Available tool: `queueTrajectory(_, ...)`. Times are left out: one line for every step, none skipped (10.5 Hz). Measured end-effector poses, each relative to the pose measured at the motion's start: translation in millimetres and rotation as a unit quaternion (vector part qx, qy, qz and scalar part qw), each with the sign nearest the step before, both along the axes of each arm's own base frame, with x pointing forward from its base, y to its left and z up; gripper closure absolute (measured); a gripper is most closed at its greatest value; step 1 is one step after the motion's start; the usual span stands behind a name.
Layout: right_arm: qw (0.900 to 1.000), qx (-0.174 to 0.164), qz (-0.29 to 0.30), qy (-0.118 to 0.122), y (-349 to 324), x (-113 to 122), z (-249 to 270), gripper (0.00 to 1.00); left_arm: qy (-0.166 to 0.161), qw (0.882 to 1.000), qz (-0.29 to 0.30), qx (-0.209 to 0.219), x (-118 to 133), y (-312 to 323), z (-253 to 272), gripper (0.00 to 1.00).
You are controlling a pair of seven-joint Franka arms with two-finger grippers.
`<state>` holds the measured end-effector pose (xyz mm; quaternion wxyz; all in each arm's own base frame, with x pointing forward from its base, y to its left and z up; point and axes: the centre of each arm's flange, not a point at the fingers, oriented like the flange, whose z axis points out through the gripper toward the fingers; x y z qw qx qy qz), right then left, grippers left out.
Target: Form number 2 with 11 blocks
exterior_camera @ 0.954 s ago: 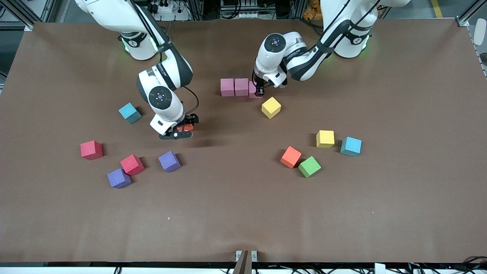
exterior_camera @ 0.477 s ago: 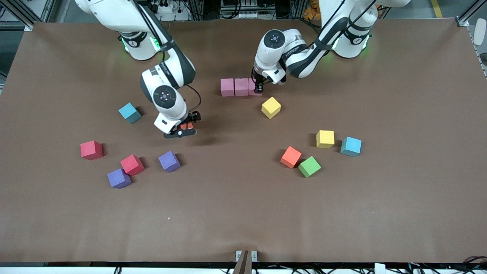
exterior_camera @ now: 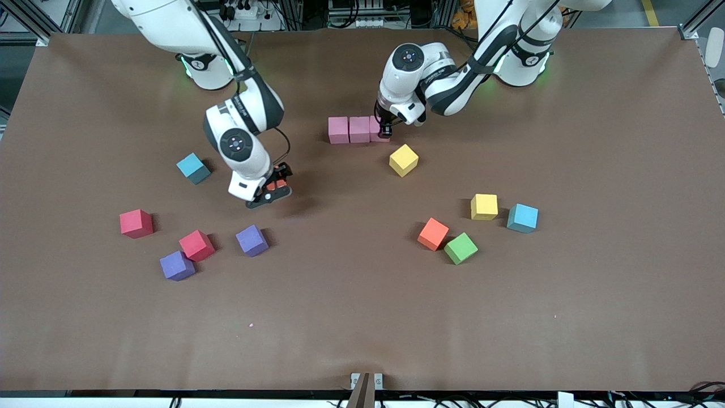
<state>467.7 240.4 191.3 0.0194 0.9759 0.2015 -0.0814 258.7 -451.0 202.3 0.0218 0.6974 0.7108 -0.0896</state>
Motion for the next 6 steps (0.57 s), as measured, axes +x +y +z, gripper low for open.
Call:
queueTrajectory(1.000,0.000,0.004,0.001,2,-1,-1,0.00,0.000,1.000,0.000,0.000,0,0,0,0.45)
queueTrajectory(1.000,0.001,0.008,0.002,6,-3,-1,0.09,0.000,1.000,0.000,0.000,0,0,0,0.45)
queueTrajectory(1.000,0.002,0.013,0.002,10,-5,-1,0.30,0.000,1.000,0.001,0.000,0,0,0,0.45)
queueTrajectory(1.000,0.002,0.017,0.001,14,-7,0,0.39,0.000,1.000,0.003,0.000,1,0,0,0.45)
queueTrajectory(1.000,0.003,0.022,0.001,19,-9,0,0.40,0.000,1.000,0.003,0.000,1,-1,1,0.45)
queueTrajectory(1.000,0.004,0.026,-0.001,25,-11,1,0.41,0.000,1.000,0.004,-0.001,1,-1,1,0.45)
